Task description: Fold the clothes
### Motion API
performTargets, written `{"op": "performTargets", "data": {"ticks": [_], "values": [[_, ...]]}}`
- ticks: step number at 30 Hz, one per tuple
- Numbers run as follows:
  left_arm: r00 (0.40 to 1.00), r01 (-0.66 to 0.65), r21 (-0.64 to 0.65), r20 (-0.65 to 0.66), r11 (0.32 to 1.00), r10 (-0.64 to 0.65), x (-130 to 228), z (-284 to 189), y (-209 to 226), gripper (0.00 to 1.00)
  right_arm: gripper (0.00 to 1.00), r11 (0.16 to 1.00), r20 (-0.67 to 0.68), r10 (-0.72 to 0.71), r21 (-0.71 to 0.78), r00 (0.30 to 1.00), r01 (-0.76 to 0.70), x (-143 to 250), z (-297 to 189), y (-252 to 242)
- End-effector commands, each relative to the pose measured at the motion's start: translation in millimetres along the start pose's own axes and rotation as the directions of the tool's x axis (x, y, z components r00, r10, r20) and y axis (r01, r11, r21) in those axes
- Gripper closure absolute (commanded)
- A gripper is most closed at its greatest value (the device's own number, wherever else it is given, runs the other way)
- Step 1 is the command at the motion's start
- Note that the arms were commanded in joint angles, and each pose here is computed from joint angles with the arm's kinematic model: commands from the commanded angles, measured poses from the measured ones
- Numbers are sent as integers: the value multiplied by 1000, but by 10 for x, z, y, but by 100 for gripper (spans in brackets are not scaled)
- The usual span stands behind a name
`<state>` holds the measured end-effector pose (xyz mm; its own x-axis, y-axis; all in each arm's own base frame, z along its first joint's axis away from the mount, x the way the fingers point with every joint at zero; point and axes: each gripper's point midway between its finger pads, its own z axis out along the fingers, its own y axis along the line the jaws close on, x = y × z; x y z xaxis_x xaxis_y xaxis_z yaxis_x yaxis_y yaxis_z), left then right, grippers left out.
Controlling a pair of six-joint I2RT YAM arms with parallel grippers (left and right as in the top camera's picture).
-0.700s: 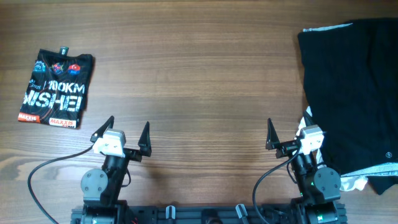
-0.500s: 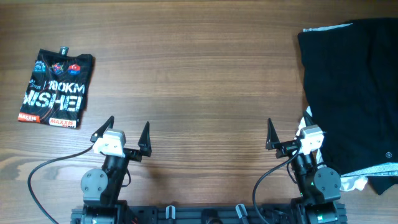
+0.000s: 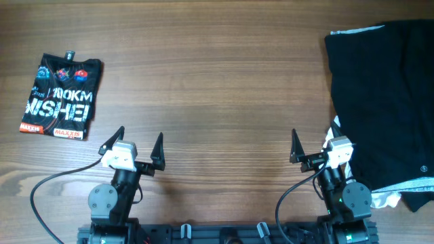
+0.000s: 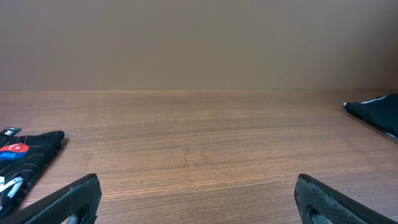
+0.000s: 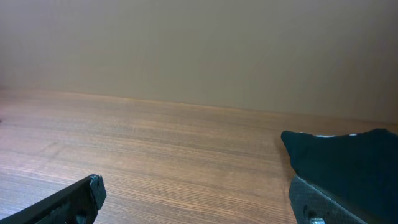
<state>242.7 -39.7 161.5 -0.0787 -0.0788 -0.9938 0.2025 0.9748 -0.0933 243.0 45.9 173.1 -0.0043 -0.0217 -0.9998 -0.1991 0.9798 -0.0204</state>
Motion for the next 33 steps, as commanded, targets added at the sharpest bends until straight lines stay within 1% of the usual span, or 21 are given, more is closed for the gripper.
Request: {"op": "performTargets", "data": {"ticks": [1, 26, 29, 31, 33], "values": [[1000, -9, 28, 2, 1000, 9, 11, -2, -50, 0, 0, 1000, 2, 2, -10, 1000, -1, -2, 0, 12], [1000, -9, 31, 2, 999, 9, 11, -2, -56, 0, 0, 1000, 2, -6, -1, 1000, 6, -2, 0, -2], [1000, -9, 31, 2, 999, 9, 10, -2, -55, 0, 0, 999, 4, 51, -10, 999, -51, -9, 0, 12], [1000, -2, 39, 4, 999, 2, 4, -3, -70, 0, 0, 990, 12, 138, -12, 990, -138, -31, 0, 12], [1000, -2, 39, 4, 999, 1, 3, -3, -70, 0, 0, 987, 12, 158, -13, 987, -158, -45, -3, 14]]}}
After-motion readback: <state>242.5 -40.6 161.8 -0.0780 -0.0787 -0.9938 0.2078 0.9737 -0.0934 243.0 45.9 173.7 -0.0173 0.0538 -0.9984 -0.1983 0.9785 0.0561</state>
